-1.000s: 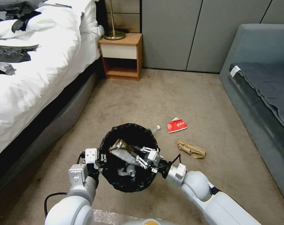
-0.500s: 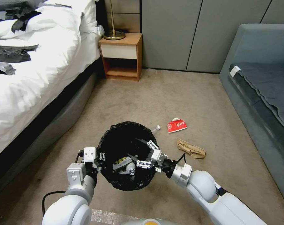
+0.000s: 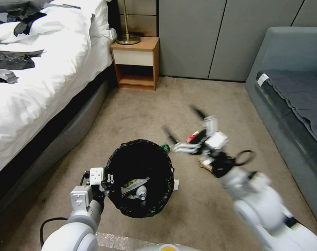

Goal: Pick up the trash bin, then pick up the garbage from the floor and place it into the trash bin.

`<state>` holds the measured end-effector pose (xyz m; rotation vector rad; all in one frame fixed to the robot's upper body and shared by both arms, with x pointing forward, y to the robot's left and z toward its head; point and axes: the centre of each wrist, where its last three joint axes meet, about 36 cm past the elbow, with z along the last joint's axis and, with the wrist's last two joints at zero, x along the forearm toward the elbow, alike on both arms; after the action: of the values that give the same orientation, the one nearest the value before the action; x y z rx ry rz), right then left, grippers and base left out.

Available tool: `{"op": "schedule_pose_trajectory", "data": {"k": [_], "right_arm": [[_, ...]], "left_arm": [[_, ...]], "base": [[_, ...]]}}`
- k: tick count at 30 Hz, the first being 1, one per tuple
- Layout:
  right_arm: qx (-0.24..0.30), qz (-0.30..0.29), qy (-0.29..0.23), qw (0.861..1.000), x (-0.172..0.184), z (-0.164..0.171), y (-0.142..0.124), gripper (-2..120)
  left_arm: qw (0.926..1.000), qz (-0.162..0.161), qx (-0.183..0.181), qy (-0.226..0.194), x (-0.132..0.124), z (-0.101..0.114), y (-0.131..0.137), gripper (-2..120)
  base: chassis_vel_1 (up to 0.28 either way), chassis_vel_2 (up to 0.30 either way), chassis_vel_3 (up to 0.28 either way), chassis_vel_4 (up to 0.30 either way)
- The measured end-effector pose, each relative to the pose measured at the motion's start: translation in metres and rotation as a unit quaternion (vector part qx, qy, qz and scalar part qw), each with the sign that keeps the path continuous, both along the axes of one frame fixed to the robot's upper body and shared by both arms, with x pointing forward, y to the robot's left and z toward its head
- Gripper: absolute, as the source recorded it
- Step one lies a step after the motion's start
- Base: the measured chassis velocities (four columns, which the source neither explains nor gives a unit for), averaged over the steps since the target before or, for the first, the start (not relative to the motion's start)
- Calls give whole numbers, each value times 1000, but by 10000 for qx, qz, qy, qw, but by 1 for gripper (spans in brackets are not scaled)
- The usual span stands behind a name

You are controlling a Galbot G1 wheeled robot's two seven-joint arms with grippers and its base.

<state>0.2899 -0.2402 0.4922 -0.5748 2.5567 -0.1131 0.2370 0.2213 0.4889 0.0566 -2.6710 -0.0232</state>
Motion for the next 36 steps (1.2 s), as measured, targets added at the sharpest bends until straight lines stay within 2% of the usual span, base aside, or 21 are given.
{"op": "schedule_pose_trajectory", "data": {"k": [3,6,7,11,14,19,36], "right_arm": [[64,-255,3,9997,-11,-9,-8,100],[235,-734,211,9968,-33,-40,-17,100],[235,-734,211,9968,-33,-40,-17,100],[478,-965,489,9930,-46,-65,-5,100],[744,-1140,786,9876,-54,-96,14,100],[795,-1196,1080,9837,-61,-119,23,100],[567,-1164,943,9871,-52,-123,5,100]], "left_arm": [[10000,7,6,-42,0,3,1,0],[9999,16,-20,-117,-2,8,1,0],[9999,16,-20,-117,-2,8,1,0],[9999,58,-64,-135,-4,9,0,0],[9998,103,-119,-131,-7,9,-2,0],[9998,116,-115,-122,-10,10,-2,0],[9998,141,-79,-137,-10,9,-5,0]], "base": [[0,0,0,0],[0,0,0,0],[0,0,0,0],[0,0,0,0],[0,0,0,0],[0,0,0,0],[-27,29,25,-28]]}}
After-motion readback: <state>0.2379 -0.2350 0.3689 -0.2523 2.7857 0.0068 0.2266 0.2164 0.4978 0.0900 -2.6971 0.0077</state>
